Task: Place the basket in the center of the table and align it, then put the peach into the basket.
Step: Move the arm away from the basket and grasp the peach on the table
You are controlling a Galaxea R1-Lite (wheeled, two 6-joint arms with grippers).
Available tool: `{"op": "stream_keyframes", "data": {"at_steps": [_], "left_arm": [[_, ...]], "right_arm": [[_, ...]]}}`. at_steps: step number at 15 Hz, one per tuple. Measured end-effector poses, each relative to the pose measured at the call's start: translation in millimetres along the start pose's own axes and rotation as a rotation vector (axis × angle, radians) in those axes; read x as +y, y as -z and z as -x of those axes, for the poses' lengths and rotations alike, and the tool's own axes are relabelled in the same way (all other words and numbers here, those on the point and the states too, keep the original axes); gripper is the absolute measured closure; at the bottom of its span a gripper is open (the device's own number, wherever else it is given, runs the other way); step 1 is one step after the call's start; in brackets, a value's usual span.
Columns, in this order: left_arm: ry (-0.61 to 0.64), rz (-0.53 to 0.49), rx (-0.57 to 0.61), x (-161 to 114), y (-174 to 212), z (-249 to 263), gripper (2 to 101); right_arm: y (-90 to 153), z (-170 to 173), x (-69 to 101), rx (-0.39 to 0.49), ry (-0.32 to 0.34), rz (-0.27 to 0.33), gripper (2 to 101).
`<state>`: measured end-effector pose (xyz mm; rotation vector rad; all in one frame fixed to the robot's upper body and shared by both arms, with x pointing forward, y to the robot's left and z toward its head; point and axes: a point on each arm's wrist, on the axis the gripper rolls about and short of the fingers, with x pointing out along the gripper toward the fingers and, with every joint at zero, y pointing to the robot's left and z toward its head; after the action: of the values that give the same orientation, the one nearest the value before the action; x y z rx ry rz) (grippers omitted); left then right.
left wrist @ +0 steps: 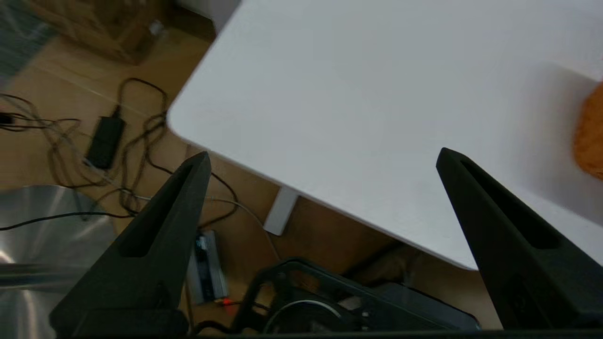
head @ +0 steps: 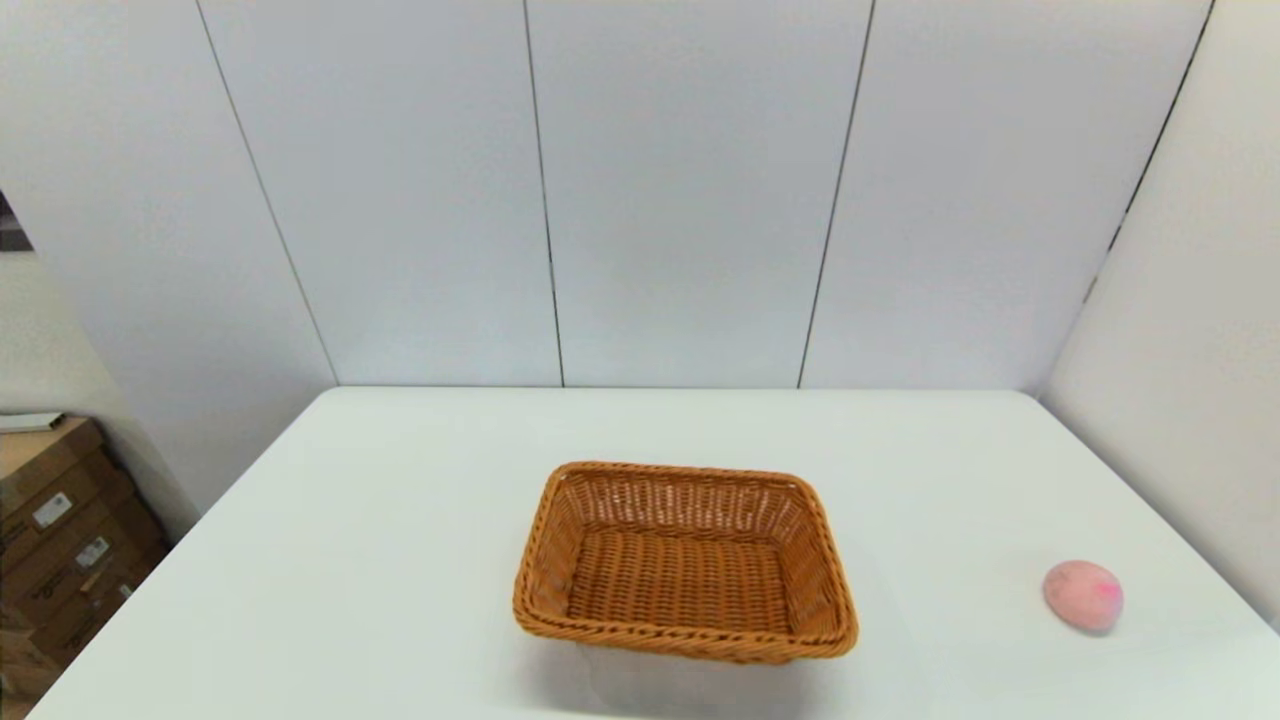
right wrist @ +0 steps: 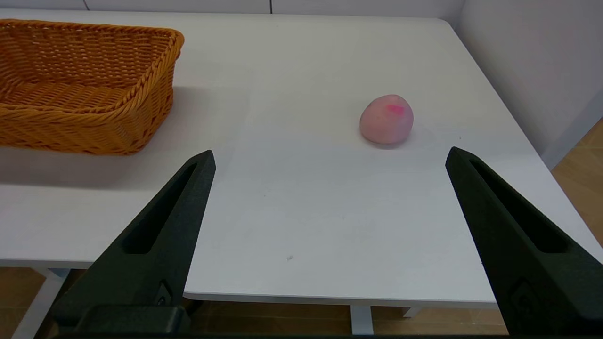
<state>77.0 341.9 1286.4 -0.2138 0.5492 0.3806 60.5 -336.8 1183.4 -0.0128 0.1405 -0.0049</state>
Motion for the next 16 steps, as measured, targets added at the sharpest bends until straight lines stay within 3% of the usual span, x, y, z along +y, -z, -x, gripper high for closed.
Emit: {"op": "stream_keyframes", "data": {"at_steps": [3,9,16], "left_arm": [[0.02,-0.057,-0.071,6.4,24.0,6.3,6.1],[0.26,-0.117,-0.207,1.3,44.1,-11.4,5.8],[0.331,-0.248,-0.366,-2.1,67.9,-44.9,5.4]], "right_arm": [[0.0,0.0,0.0,0.0,-0.001,0.0,5.2],[-0.1,0.0,0.0,-0.001,0.001,-0.004,5.2],[0.0,-0.1,0.0,-0.001,0.002,-0.01,5.2]]}}
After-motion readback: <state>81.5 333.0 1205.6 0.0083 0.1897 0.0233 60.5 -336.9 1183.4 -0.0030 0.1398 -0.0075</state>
